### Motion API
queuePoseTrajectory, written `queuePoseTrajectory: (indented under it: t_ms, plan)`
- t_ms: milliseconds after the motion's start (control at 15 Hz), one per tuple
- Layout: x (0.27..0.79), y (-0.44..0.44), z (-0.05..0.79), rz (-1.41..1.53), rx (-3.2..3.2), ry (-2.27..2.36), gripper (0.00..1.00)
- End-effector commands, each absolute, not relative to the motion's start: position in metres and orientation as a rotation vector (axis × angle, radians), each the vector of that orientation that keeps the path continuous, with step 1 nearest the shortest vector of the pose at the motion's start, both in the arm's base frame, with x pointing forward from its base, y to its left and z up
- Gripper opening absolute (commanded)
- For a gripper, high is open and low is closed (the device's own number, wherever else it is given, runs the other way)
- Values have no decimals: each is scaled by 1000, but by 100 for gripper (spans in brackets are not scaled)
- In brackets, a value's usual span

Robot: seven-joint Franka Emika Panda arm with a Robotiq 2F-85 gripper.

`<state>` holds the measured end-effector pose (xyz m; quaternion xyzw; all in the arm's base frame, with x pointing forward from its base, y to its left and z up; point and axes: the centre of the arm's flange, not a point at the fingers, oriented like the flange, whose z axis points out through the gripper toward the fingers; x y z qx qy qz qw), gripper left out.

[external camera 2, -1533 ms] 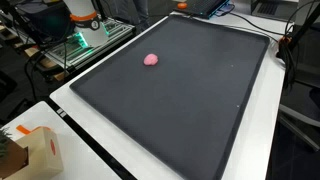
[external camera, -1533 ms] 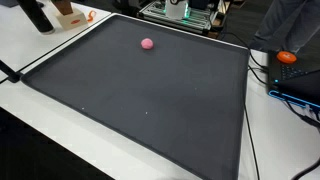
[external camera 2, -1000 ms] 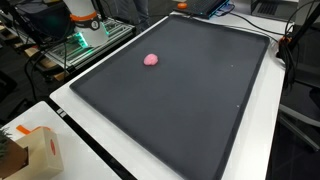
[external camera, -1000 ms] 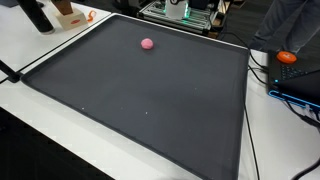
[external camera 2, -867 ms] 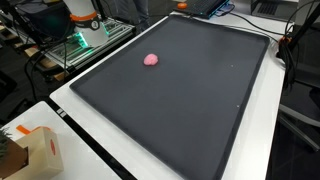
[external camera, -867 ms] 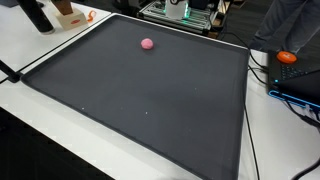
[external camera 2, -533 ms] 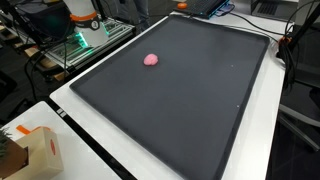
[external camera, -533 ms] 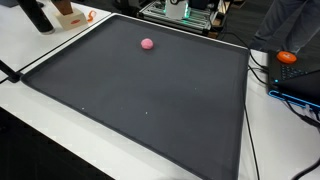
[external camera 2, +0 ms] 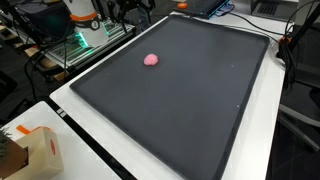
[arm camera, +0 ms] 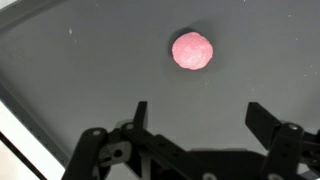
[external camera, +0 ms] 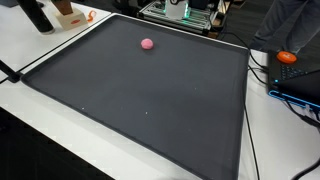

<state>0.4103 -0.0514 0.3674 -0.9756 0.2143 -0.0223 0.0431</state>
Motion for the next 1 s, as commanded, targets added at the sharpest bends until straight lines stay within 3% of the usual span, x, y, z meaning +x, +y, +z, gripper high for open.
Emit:
queuePoseTrajectory:
  t_ms: [0, 933]
  plan:
    - [442, -68, 340, 63, -2847, 875, 100]
    - [465, -126, 226, 528, -2500, 1350, 100]
